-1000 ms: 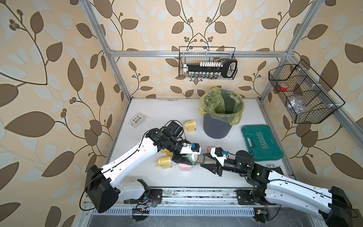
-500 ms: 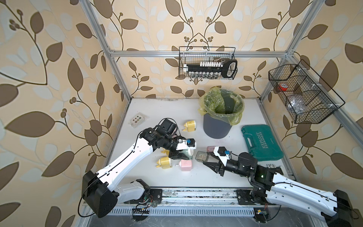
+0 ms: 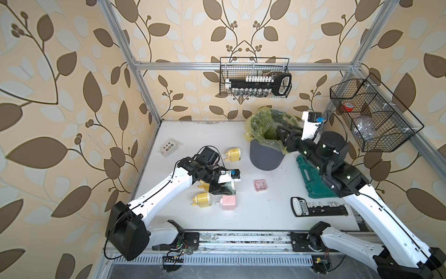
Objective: Take out the pencil sharpener tray and clean the shavings
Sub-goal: Pour the shavings into the trash bin.
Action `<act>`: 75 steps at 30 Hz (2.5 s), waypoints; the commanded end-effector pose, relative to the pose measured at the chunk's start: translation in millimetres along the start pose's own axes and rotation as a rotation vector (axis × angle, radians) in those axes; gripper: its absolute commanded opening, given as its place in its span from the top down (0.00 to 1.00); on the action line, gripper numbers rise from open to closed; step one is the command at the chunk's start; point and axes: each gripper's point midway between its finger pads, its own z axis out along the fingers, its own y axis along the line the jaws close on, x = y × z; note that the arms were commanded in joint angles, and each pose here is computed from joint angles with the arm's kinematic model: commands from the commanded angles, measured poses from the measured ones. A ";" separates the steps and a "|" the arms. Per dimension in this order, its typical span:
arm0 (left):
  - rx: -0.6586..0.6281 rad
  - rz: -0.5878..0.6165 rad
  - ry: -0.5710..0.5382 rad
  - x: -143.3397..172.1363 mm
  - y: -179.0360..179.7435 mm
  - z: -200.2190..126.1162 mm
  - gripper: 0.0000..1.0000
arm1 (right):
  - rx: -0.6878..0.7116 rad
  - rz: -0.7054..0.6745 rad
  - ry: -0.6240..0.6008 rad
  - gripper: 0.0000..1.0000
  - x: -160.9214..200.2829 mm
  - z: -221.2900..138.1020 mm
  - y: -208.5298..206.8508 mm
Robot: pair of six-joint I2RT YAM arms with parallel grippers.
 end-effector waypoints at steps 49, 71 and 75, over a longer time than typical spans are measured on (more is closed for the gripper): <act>0.010 0.009 0.082 26.4 3.3 34.5 1.00 | -0.040 1.857 0.260 1.00 5.5 80.2 -135.4; 0.014 0.010 0.105 32.7 2.4 39.0 1.00 | -0.079 1.805 0.347 1.00 0.5 73.6 -117.5; 0.019 -0.002 0.113 31.6 3.4 37.7 1.00 | -0.177 1.857 0.333 1.00 -5.7 77.0 -113.3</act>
